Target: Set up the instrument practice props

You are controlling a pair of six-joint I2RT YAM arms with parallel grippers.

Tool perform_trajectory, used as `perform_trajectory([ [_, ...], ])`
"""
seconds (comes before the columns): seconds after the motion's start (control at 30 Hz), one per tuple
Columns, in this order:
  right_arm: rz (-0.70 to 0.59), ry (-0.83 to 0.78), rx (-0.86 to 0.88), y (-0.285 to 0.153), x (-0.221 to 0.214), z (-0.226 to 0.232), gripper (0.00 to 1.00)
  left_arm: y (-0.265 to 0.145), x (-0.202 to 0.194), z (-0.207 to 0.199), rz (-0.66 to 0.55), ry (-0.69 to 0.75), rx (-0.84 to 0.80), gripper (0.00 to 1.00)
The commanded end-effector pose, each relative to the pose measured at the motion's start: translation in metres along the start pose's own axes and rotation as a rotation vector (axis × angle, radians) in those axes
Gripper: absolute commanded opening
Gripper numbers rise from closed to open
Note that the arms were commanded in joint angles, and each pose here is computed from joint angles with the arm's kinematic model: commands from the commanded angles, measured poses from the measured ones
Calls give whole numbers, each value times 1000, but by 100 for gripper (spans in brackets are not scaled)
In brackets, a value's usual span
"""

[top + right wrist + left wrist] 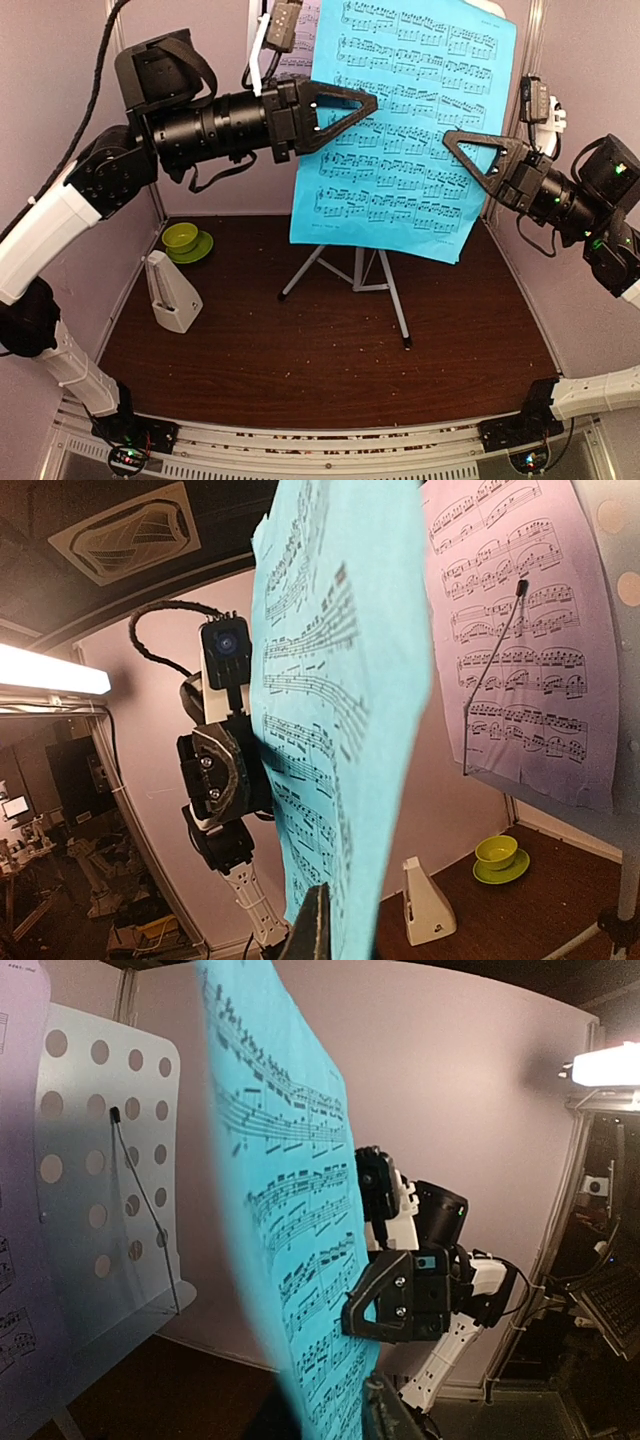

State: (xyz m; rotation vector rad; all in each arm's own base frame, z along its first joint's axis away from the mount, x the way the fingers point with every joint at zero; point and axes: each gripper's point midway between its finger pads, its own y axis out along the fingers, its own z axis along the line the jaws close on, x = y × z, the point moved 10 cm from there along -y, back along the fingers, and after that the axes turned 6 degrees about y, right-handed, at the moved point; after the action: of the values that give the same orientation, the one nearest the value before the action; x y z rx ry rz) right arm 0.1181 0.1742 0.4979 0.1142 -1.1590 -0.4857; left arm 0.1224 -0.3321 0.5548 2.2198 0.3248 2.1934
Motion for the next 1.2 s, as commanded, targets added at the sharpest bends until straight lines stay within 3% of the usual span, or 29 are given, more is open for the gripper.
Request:
perform_trajectory([
  [0.0, -29, -26, 18, -5, 11, 7, 3, 3, 9, 1, -23, -11, -15, 16],
  [0.1, -55, -29, -37, -9, 15, 5, 10, 2, 15, 5, -50, -9, 46, 0],
  [0.23, -152, -28, -293, -20, 30, -6, 47, 3, 22, 14, -91, -16, 164, 0],
  [0.33, -171, -78, -468, -24, 45, -10, 60, 4, 28, 21, -127, -17, 253, 0],
  [0.37, -193, -121, -626, -28, 57, -15, 61, 4, 34, 28, -158, -11, 307, 0],
  [0.6, -219, -159, -841, -24, 75, -25, 62, 6, 53, 45, -185, 36, 414, 0],
  [0.87, -174, -188, -923, 0, 82, -40, 62, -2, 63, 71, -236, -57, 489, 0],
  [0.93, -168, -197, -900, 5, 83, -40, 61, -2, 62, 73, -239, -78, 491, 0],
  [1.17, -143, -194, -624, 24, 85, -25, 41, 1, 61, 70, -230, -91, 425, 0],
])
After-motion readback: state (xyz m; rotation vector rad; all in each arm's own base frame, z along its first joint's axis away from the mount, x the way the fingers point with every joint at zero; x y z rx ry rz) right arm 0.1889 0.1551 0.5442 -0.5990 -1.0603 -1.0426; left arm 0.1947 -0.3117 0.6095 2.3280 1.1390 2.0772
